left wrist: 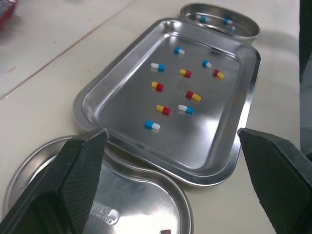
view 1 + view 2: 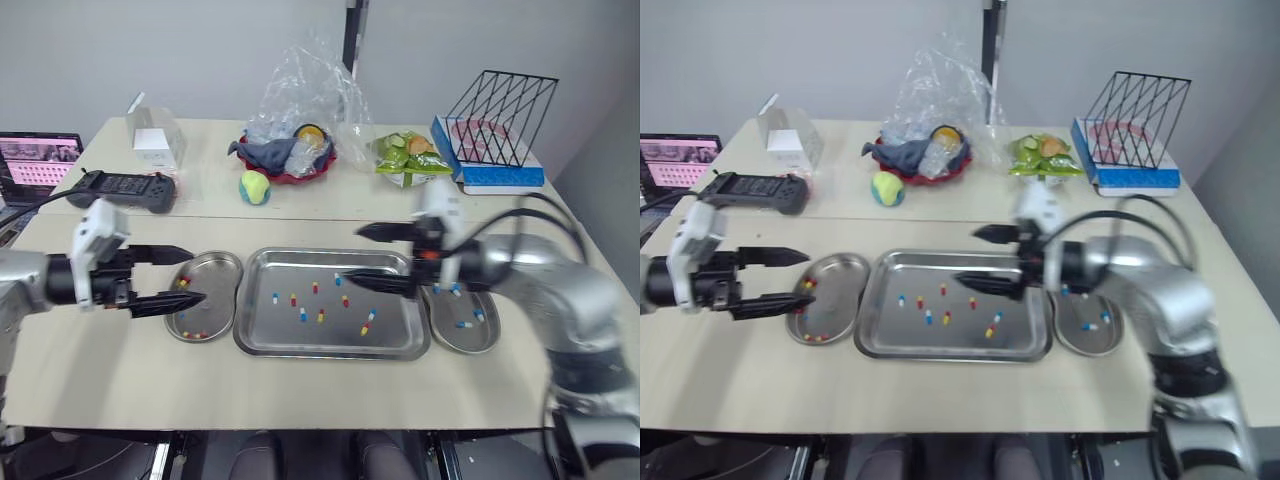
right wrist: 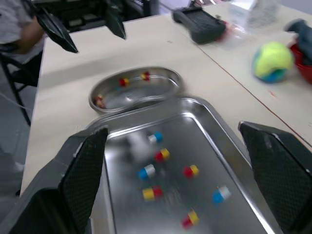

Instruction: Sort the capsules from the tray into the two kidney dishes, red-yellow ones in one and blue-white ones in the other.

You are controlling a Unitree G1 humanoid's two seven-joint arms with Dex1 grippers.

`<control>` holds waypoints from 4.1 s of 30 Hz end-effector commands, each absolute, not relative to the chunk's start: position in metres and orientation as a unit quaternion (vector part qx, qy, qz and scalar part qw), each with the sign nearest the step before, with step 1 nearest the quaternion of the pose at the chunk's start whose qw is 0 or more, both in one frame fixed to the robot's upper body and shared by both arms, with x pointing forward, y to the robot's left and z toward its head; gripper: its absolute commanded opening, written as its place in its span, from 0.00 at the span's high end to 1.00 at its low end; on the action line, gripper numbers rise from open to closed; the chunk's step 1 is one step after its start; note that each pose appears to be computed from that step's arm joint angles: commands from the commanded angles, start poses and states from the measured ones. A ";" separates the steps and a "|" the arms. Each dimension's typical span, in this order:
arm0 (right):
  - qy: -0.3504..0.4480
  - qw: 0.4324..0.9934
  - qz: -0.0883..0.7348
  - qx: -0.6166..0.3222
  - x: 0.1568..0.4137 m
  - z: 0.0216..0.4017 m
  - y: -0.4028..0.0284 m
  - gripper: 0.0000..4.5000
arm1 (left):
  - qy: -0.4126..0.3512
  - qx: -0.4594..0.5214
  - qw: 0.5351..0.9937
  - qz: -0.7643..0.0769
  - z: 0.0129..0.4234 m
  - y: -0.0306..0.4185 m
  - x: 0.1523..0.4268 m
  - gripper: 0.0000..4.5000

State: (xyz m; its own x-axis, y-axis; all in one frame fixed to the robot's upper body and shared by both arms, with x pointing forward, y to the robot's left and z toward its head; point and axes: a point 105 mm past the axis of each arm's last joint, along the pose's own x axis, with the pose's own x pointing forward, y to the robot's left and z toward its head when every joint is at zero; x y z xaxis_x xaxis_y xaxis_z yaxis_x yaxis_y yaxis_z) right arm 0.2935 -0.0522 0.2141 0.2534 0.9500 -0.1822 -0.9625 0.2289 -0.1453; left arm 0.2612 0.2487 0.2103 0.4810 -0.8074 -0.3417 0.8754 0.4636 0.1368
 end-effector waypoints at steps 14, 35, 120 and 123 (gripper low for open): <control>0.072 0.713 0.640 -0.277 0.339 0.145 0.041 0.00 | 0.094 0.150 0.916 -0.360 0.183 0.283 0.188 0.00; 0.074 0.803 0.559 -0.194 0.342 0.158 0.049 0.24 | 0.096 0.147 0.921 -0.349 0.182 0.280 0.185 0.00; 0.125 0.824 0.527 -0.167 0.330 0.193 -0.018 0.99 | 0.037 0.143 0.930 -0.336 0.200 0.289 0.219 0.00; 0.095 0.830 0.518 -0.182 0.333 0.193 -0.058 0.99 | 0.026 0.133 0.937 -0.321 0.200 0.291 0.232 0.00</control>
State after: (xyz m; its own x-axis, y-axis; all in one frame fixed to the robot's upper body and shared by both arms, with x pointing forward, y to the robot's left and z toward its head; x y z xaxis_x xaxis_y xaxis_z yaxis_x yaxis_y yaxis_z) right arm 0.3368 -0.0532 0.1756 0.4509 0.7862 -0.4226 -0.8901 0.4315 -0.1468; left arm 0.2288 0.2879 0.1983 0.7730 -0.6182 -0.1427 0.6340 0.7443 0.2099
